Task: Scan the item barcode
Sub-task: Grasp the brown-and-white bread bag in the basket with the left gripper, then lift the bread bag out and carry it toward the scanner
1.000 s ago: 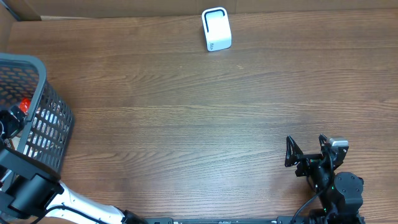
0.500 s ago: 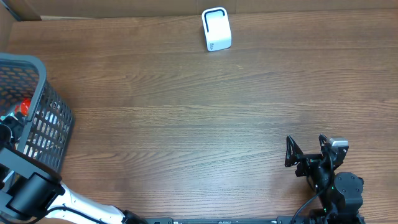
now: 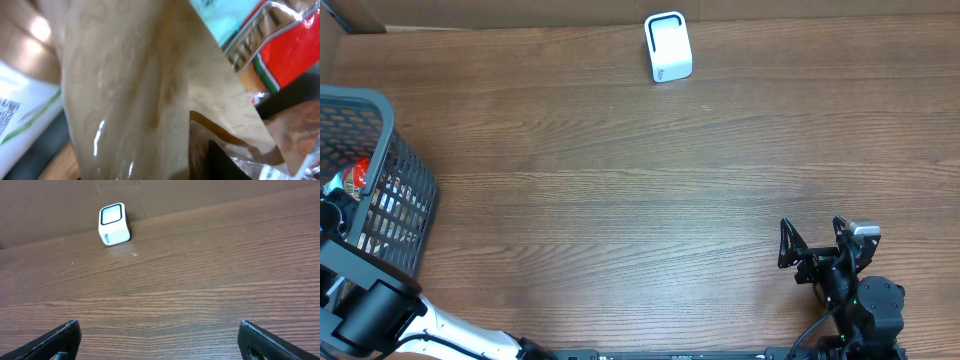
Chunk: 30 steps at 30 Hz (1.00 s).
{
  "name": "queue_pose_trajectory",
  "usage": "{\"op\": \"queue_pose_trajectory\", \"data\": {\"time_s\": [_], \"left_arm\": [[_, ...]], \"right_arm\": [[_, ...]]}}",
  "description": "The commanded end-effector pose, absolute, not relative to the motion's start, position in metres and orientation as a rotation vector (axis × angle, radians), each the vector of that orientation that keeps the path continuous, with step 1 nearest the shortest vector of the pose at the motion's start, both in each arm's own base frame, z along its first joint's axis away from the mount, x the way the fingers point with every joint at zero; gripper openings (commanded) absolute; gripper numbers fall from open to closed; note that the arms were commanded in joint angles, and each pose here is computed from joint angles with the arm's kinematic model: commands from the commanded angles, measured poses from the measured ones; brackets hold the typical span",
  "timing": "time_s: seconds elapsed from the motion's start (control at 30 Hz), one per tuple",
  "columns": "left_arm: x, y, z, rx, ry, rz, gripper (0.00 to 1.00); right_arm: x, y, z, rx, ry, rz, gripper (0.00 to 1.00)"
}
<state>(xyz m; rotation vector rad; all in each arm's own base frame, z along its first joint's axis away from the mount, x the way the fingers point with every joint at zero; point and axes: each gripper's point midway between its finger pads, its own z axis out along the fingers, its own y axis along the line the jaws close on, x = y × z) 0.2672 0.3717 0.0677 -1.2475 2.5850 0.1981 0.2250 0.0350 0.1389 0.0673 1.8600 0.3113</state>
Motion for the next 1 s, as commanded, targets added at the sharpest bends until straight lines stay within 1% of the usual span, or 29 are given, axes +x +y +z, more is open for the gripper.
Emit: {"op": "queue_pose_trajectory", "data": {"time_s": [0.0, 0.23, 0.4, 0.53, 0.7, 0.8, 0.97], "left_arm": [[0.276, 0.38, 0.081, -1.304, 2.551, 0.197, 0.28], [0.286, 0.391, 0.145, -1.382, 2.431, 0.205, 0.04], [0.297, 0.39, 0.194, -1.374, 2.343, 0.156, 0.04], [0.327, 0.373, 0.258, -1.224, 2.226, -0.036, 0.04], [0.346, 0.344, 0.334, -1.022, 2.101, -0.183, 0.04], [0.347, 0.313, 0.39, -0.88, 2.02, -0.262, 0.04], [0.336, 0.271, 0.444, -0.737, 1.943, -0.31, 0.04]], "right_arm": [[0.224, 0.035, 0.136, 0.068, 1.869, 0.307, 1.0], [0.224, 0.035, 0.136, 0.068, 1.869, 0.307, 1.0], [0.224, 0.035, 0.136, 0.068, 1.869, 0.307, 1.0], [0.224, 0.035, 0.136, 0.068, 1.869, 0.307, 1.0], [0.224, 0.035, 0.136, 0.068, 1.869, 0.307, 1.0], [0.224, 0.035, 0.136, 0.068, 1.869, 0.307, 1.0], [0.224, 0.035, 0.136, 0.068, 1.869, 0.307, 1.0]]}}
